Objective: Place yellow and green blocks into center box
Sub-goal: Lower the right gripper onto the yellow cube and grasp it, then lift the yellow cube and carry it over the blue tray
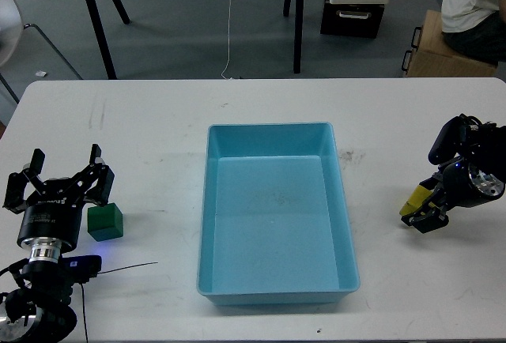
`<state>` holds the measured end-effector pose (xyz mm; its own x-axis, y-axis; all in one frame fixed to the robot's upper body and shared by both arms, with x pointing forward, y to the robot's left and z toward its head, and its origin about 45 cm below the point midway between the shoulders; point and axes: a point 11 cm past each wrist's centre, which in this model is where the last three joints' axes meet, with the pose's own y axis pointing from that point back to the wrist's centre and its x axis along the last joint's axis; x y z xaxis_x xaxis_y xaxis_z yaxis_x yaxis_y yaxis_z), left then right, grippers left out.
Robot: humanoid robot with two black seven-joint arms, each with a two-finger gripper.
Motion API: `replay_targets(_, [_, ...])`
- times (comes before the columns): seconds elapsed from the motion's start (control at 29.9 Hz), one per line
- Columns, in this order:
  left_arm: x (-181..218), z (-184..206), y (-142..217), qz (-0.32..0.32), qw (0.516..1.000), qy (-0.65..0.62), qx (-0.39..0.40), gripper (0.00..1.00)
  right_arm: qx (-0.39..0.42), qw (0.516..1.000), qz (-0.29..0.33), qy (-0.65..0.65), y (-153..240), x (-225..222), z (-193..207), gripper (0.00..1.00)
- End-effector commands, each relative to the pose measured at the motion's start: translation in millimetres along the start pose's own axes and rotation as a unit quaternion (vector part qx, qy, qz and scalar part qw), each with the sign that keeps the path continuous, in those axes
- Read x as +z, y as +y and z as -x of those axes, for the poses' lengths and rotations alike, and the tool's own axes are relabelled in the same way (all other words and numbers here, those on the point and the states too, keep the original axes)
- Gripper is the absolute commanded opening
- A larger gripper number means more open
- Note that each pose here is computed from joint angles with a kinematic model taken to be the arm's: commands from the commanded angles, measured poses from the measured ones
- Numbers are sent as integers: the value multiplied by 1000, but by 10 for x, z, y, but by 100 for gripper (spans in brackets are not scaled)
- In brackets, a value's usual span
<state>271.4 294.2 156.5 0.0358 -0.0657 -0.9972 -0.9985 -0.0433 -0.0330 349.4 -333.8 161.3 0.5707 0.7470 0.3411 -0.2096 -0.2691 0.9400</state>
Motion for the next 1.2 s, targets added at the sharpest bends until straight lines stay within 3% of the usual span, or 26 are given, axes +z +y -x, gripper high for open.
replay_targets(0.0, [10,-13,5,1,1000,-1,2,100,0,1000,-3,2,-12,-19,-3,78])
replay_targets(0.07, [6,-15,5,1,1000,0,2,100,-1,1000,-4,3,-16,-29,0,68])
replay_targets(0.27, [7,-19,10,2,1000,0,3,100,-4,1000,-6,13,-34,-51,-18,53])
replay_targets(0.43, [7,-19,10,2,1000,0,3,100,9,1000,6,24,49,15,-152,17])
replay_targets(0.53, [7,-19,10,2,1000,0,3,100,55,996,35,55,295,158,-533,6])
replay_targets(0.7, [15,-15,8,2,1000,-1,2,100,123,983,67,117,718,178,-1340,4])
replay_targets(0.87, [15,-12,5,1,1000,-2,2,100,157,967,52,195,887,-244,-2157,4])
replay_targets(1.0, [13,-8,0,1,1000,-2,1,100,147,956,18,255,700,-722,-2511,4])
replay_targets(1.17, [27,3,-7,2,1000,-3,-1,100,89,941,-24,326,204,-1270,-2567,5])
